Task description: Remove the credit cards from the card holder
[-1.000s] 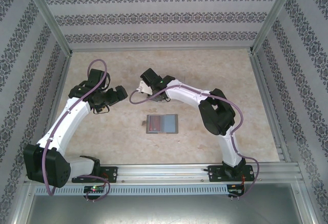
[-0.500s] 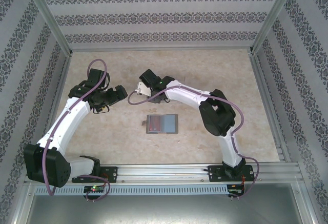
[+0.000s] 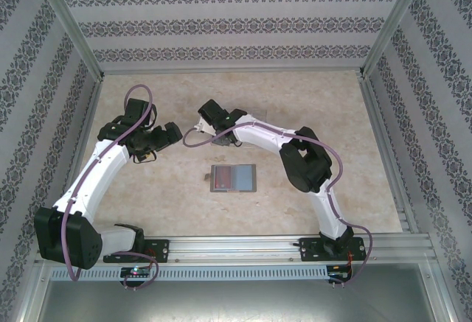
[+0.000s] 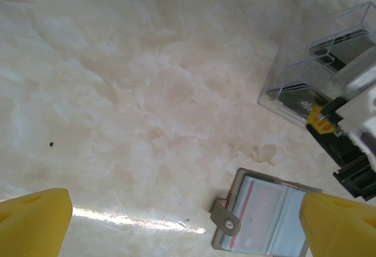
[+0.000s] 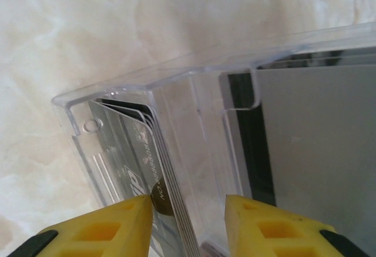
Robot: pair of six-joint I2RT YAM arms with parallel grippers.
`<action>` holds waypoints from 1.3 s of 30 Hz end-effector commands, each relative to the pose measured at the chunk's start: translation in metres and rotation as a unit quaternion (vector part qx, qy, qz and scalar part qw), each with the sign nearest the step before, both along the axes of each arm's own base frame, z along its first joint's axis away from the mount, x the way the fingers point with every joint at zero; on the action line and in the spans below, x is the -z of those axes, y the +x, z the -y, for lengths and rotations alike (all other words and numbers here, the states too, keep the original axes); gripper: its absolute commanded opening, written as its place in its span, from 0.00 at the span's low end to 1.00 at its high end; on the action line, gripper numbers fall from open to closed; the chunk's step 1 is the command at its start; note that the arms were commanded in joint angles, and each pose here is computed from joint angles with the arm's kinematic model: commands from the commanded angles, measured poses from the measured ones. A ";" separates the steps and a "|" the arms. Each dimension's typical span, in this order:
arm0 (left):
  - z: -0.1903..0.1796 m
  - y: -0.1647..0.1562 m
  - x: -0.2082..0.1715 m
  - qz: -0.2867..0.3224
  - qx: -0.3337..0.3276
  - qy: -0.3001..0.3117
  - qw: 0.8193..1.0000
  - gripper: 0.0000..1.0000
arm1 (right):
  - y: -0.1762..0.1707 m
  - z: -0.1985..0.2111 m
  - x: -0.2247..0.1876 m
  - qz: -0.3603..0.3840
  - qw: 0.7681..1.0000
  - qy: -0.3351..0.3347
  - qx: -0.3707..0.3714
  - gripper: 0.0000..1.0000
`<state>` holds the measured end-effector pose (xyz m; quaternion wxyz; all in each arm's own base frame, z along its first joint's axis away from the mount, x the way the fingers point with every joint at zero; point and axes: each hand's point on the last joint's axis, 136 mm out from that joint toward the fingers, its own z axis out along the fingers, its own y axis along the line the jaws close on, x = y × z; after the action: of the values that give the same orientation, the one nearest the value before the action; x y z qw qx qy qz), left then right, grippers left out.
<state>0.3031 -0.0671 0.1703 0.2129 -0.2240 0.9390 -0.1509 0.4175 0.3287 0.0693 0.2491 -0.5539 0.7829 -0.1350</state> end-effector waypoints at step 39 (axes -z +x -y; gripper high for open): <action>0.065 -0.001 0.000 0.028 0.096 -0.085 0.991 0.97 | -0.066 0.093 -0.101 0.009 0.876 0.330 0.352 0.00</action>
<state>0.3014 -0.1210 0.1745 0.2008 -0.1491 0.9361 -0.2474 0.3717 0.2467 0.1787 0.4033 -0.1915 0.8948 0.0071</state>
